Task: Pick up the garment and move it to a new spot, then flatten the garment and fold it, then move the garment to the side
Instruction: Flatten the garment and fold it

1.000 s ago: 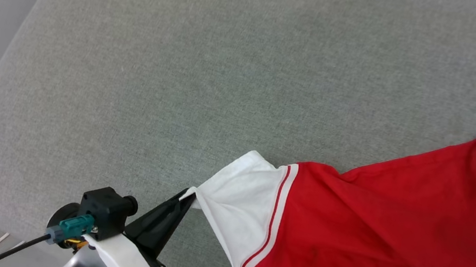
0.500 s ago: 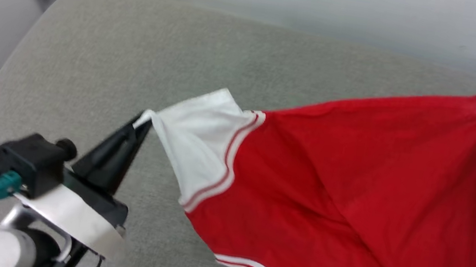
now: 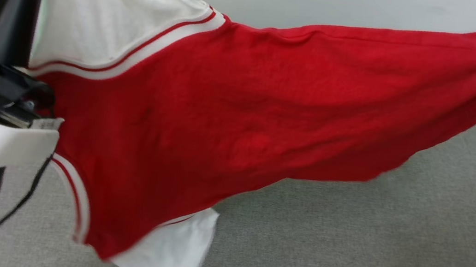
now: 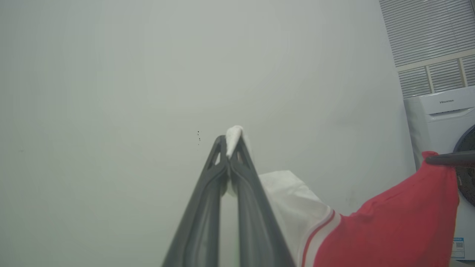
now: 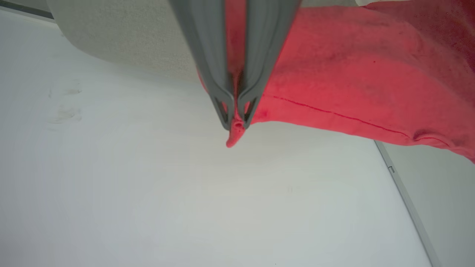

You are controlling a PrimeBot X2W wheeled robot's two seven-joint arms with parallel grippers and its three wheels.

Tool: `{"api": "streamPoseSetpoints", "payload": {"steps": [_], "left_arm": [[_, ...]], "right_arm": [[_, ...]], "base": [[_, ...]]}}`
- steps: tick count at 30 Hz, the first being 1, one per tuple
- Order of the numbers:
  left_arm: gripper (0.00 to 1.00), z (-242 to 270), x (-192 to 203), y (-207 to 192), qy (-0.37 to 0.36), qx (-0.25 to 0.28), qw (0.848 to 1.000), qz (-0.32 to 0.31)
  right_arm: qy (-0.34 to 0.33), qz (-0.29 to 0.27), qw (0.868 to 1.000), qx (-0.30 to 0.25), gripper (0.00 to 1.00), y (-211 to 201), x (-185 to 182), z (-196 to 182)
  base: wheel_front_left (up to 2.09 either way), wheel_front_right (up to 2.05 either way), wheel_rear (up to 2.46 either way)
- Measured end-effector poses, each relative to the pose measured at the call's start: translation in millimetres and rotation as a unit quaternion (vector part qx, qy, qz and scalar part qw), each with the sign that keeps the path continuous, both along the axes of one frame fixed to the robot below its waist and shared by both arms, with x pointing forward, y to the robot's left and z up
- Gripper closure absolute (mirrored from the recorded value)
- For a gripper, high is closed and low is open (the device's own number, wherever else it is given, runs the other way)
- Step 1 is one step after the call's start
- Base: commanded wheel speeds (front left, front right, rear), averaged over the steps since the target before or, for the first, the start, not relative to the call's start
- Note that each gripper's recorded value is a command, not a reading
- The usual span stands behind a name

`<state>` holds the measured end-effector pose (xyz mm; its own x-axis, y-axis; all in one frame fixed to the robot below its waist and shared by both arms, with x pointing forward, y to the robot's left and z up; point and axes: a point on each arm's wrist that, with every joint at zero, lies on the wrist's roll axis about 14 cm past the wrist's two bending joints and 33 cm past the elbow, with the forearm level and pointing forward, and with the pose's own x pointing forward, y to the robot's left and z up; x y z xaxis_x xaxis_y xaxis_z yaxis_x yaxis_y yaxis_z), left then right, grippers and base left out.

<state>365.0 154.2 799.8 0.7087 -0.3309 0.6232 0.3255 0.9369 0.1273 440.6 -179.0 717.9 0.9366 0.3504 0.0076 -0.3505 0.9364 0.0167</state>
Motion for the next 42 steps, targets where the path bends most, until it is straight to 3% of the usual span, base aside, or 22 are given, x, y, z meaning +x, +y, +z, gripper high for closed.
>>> {"api": "streamPoseSetpoints", "payload": {"steps": [8,16,24,33,42], "left_arm": [[1.0,43.0,7.4,-5.1,-0.06,-0.005,0.998,-0.008],[1.0,67.8,42.9,-3.7,-0.092,0.006,0.996,-0.003],[1.0,80.1,117.3,-5.7,-0.119,0.037,0.992,0.013],[1.0,73.0,231.1,5.7,-0.111,0.061,0.989,0.076],[1.0,31.2,316.0,26.1,-0.081,0.026,0.99,0.114]], "right_arm": [[-0.051,-0.015,0.999,0.008,1.0,-9.9,-16.5,28.5],[-0.08,-0.037,0.996,0.003,1.0,-20.3,9.6,39.9],[-0.102,-0.055,0.993,-0.012,1.0,-21.6,82.7,39.7],[-0.098,-0.082,0.992,-0.016,1.0,-21.3,188.8,6.4],[-0.109,-0.114,0.987,-0.027,1.0,-23.1,266.6,-36.0]], "base": [[0.0,0.0,0.0],[0.0,0.0,0.0],[0.0,0.0,0.0],[0.0,0.0,0.0],[0.0,0.0,0.0]]}}
